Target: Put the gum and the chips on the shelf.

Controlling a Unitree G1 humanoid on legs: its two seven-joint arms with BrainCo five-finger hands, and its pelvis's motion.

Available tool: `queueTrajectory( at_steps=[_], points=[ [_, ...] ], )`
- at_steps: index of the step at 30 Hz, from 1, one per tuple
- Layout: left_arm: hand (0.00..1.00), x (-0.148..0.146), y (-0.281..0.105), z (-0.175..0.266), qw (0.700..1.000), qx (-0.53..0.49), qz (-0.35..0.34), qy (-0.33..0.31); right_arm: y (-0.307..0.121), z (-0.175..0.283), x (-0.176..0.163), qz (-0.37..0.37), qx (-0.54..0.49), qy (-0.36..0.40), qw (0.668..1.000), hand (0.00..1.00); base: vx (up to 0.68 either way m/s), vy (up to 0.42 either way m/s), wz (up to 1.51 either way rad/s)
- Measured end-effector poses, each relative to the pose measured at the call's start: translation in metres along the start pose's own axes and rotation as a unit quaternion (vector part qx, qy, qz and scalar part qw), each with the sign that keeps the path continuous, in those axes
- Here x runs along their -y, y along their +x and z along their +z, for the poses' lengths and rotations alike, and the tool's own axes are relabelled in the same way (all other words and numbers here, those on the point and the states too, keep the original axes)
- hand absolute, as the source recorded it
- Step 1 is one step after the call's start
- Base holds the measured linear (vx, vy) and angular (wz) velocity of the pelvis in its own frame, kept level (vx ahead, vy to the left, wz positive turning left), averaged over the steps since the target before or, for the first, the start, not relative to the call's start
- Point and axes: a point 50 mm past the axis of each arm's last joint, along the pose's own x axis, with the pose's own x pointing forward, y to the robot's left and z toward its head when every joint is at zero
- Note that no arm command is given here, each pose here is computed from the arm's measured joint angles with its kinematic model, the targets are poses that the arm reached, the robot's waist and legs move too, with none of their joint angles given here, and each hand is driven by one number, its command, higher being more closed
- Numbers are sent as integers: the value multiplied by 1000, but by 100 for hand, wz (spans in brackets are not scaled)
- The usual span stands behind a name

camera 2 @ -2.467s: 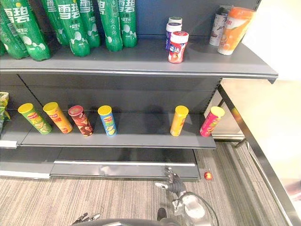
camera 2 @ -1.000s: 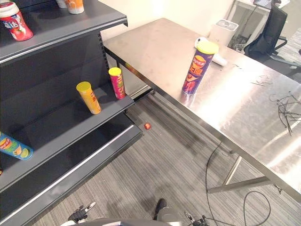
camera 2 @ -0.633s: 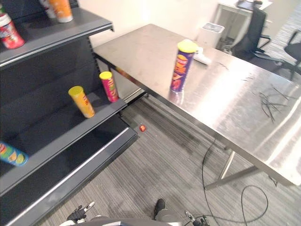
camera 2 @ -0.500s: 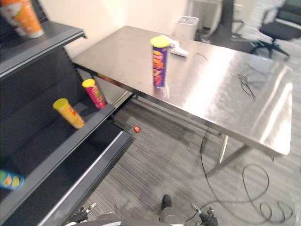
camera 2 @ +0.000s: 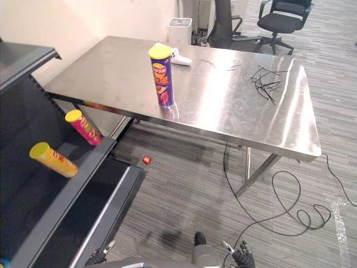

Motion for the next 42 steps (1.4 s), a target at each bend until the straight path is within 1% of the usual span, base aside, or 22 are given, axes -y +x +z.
queueTrajectory(
  at_steps=[2, 9, 11, 15, 20, 24, 26, 30, 33, 34, 38, 39, 42],
  points=[
    [0, -1, 0, 1, 1000, 2, -3, 5, -2, -6, 2, -16, -10, 28, 999, 0, 34, 61, -1],
    [0, -11, 1, 7, 1000, 6, -3, 29, 0, -3, -4, -18, -5, 35, 999, 0, -48, 29, -3],
    [0, -22, 1, 6, 999, 0, 11, 39, -1, -7, -9, -14, -11, 43, 999, 0, -117, 6, -7],
    [0, -31, -2, -1, 999, -11, 22, 42, -1, -7, -10, -16, -10, 48, 999, 0, -24, 8, -22],
    [0, -27, -3, -7, 998, -19, 14, 53, -3, -10, -6, -34, -18, 59, 997, 0, 93, 15, -6],
    [0, -22, -2, -3, 998, -11, 6, 61, -1, -6, -7, -41, -12, 75, 996, 0, 26, 2, -16],
    [0, -22, -1, 2, 997, -6, 5, 76, -1, -7, -12, -41, -14, 85, 995, 0, -39, 15, -7],
    [0, -25, 0, 6, 999, 0, 14, 52, -1, -6, -20, -32, -11, 92, 995, 0, -101, 17, -22],
    [0, -23, -2, 2, 1000, -3, 17, 24, -4, -11, -13, -46, -14, 102, 994, 0, -13, 9, 2],
    [0, -24, -2, 0, 1000, -3, 22, 8, -6, -13, -11, -46, -14, 98, 994, 0, 79, -48, 1],
    [0, -30, -4, 0, 999, -1, 33, -13, -12, -23, -13, -39, -25, 84, 995, 0, 212, -244, 27],
    [0, -26, -5, -5, 999, -6, 29, -22, -10, -18, -10, -42, -21, 81, 996, 0, 218, -244, 30],
    [0, -24, -7, -11, 998, -12, 34, -42, -5, -5, -13, -35, 0, 81, 996, 0, 255, -335, 33]
  ],
)
